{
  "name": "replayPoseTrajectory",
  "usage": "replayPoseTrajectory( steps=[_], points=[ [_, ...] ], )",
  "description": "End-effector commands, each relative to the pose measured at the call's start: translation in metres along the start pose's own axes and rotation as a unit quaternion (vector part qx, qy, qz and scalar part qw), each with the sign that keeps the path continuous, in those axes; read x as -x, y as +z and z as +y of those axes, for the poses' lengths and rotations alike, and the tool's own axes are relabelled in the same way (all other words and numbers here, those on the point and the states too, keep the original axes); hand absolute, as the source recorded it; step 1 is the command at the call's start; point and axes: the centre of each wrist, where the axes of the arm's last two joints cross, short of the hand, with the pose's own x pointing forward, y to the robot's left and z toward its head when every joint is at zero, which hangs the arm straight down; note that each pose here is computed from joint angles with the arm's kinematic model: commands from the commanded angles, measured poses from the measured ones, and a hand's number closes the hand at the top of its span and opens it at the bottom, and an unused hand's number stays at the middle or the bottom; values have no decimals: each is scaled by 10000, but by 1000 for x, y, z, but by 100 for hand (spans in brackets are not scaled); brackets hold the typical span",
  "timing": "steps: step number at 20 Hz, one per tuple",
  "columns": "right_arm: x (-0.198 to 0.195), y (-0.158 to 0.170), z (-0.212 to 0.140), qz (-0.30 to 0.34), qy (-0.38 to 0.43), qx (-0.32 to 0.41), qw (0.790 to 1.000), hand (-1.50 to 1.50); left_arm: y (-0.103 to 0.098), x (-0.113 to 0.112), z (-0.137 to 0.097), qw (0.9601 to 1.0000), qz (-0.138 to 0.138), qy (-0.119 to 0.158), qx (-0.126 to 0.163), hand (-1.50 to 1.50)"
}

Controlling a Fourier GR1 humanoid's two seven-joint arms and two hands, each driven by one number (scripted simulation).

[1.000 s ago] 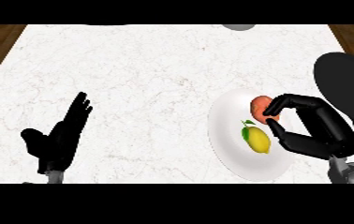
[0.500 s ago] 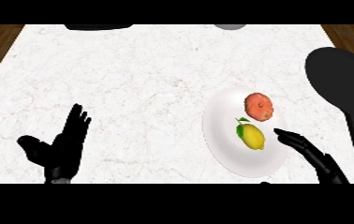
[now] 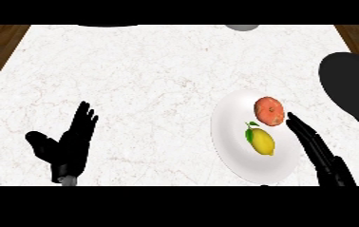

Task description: Pick the lemon from the plate and place it in the pan

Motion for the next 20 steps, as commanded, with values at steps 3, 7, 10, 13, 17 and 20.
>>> replayPoseTrajectory(
  steps=[3, 7, 10, 13, 17, 20],
  points=[
    [-13, -29, -16, 814, 1319, -834, 9844, -150, 3, 3, -4, 9995, 311, -80, 41, 0],
    [-14, -56, -18, 1311, 2298, -1659, 9500, -150, 3, 12, -11, 9990, 360, -110, 233, 0],
    [-26, -76, -5, 1504, 2687, -2068, 9287, -150, 4, 24, -12, 9991, 371, -129, 168, 0],
    [-47, -110, 5, 1352, 2644, -2253, 9279, -150, 0, 14, -15, 9992, 381, -46, 91, 0],
    [-49, -114, 30, 1467, 3037, -2493, 9078, -150, -13, 13, 7, 9991, 427, -1, -9, 0],
    [-34, -125, 23, 1903, 3017, -3142, 8798, -150, -4, 23, -7, 9994, 342, -25, -73, 0]
  ],
)
